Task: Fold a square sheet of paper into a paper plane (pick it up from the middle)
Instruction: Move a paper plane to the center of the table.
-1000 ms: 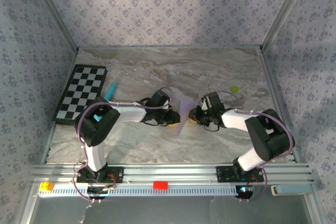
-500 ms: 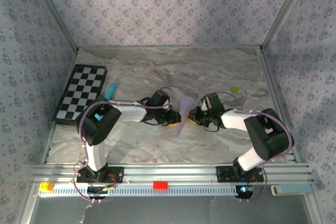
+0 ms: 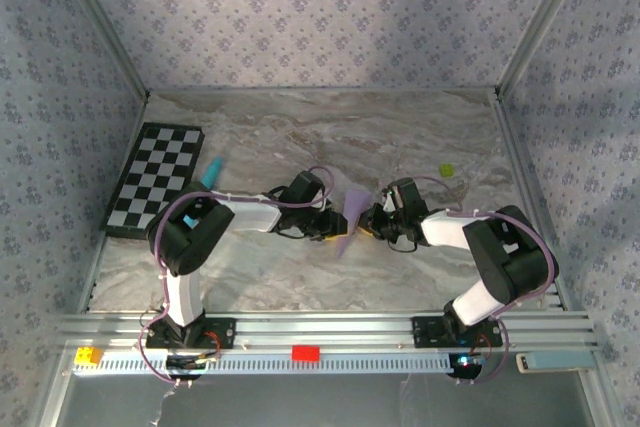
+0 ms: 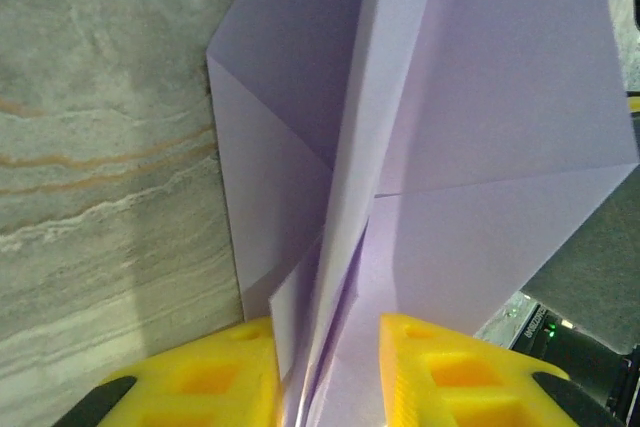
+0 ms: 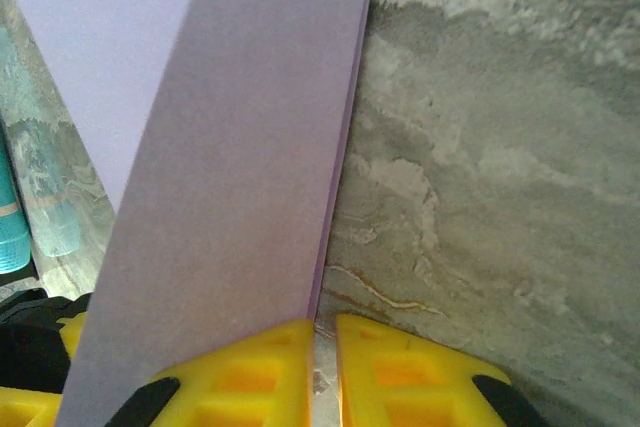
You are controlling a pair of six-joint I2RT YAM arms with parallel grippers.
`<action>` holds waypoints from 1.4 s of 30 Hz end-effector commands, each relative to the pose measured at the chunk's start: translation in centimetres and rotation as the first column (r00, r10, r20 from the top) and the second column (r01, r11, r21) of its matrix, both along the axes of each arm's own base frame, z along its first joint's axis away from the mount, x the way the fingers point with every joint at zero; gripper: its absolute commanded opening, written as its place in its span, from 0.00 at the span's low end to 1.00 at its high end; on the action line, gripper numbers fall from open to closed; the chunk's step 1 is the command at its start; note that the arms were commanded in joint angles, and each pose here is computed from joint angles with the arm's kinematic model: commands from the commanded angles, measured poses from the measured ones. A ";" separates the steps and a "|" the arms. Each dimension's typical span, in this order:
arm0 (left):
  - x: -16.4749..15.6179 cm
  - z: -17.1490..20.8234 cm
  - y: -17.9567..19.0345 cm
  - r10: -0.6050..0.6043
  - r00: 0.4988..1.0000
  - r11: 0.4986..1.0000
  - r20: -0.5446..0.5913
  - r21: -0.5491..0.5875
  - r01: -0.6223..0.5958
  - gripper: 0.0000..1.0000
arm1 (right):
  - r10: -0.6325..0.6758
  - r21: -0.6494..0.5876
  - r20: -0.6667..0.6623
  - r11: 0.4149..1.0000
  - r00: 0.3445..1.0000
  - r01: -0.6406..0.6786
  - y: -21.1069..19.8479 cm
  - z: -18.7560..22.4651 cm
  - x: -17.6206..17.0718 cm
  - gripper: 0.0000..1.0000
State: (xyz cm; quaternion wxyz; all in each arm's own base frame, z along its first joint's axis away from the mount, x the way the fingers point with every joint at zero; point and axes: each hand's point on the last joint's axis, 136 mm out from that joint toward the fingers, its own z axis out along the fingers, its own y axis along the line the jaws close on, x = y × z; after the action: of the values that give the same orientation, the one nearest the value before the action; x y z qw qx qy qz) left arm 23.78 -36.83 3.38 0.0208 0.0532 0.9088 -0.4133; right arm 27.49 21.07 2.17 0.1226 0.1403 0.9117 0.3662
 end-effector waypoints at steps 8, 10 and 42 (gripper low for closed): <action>0.2 0.6 -1.1 -0.039 0.999 0.998 0.012 -0.044 0.039 0.22 | 0.020 0.018 -0.036 1.000 0.999 -0.019 0.5 -0.8 -0.8 0.15; 0.2 0.6 -1.2 -0.045 0.999 0.998 0.010 -0.045 0.046 0.23 | 0.020 0.018 -0.037 1.000 0.999 -0.020 0.5 -0.8 -0.9 0.15; 1.8 2.8 6.4 0.029 0.960 0.882 0.279 0.445 -0.156 0.07 | -0.062 -0.044 0.067 0.997 0.996 0.065 -2.3 2.7 -0.4 0.19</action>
State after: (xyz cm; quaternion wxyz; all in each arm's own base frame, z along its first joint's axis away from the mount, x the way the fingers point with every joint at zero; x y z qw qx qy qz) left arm 25.75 -33.26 7.03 0.1448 0.0659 0.9549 -0.2506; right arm 27.87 19.65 5.76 0.1746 0.1468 0.9021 0.3664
